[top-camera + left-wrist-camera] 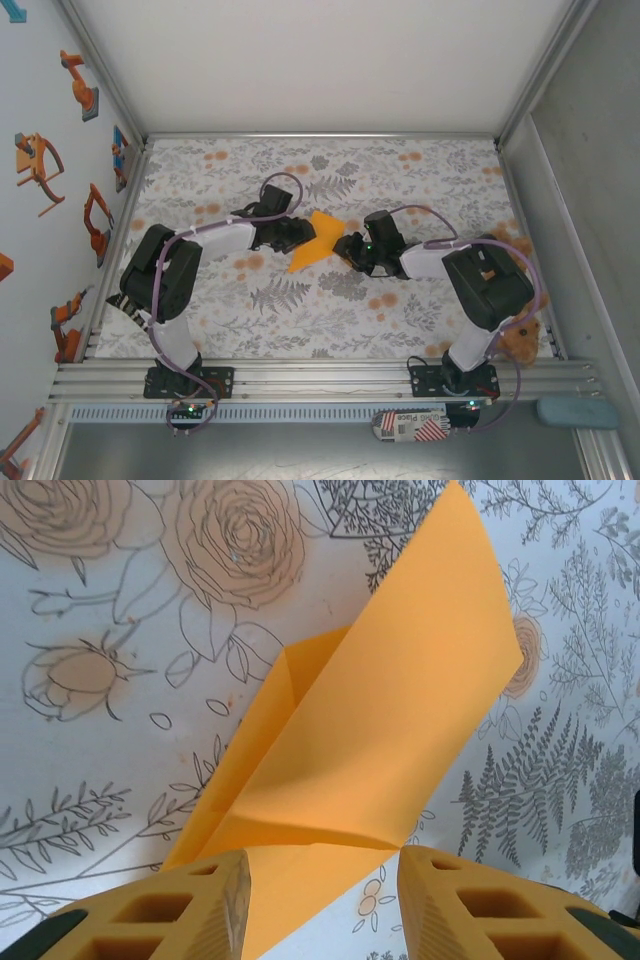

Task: Fold a paper plane with a square sheet of paper (pick it up from the middle)
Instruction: Fold the wing for the fifth time at the center of the table.

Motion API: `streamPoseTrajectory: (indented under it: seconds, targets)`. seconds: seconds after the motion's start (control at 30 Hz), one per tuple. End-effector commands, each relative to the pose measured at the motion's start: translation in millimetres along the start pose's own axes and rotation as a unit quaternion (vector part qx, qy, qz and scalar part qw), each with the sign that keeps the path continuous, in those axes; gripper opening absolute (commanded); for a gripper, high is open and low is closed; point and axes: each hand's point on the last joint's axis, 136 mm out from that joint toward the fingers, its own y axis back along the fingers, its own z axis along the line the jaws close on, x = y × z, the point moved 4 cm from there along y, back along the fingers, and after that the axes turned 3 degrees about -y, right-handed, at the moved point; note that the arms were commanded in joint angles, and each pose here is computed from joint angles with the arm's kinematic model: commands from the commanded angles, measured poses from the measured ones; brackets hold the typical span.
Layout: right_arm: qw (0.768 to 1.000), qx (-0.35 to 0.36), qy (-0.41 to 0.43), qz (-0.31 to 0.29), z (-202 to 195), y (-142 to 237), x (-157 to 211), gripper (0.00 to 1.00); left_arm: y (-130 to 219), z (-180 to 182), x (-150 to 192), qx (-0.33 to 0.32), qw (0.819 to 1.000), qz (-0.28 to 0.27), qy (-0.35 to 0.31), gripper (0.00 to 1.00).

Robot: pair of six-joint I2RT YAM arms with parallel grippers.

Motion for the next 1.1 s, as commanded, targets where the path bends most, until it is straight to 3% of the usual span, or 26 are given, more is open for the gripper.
streamPoseTrajectory:
  seconds: [0.0,0.77,1.07]
  targets:
    - [1.000,-0.017,0.002,-0.003,12,-3,-4,0.36,-4,5,-6,-0.012,1.000,0.005,-0.007,0.42]
    - [0.999,-0.036,0.005,0.013,25,-13,-5,0.35,-23,30,6,-0.042,0.998,0.033,0.021,0.40]
    - [0.997,-0.068,0.027,-0.024,28,5,-4,0.36,-25,34,9,-0.052,0.998,0.041,0.016,0.40]
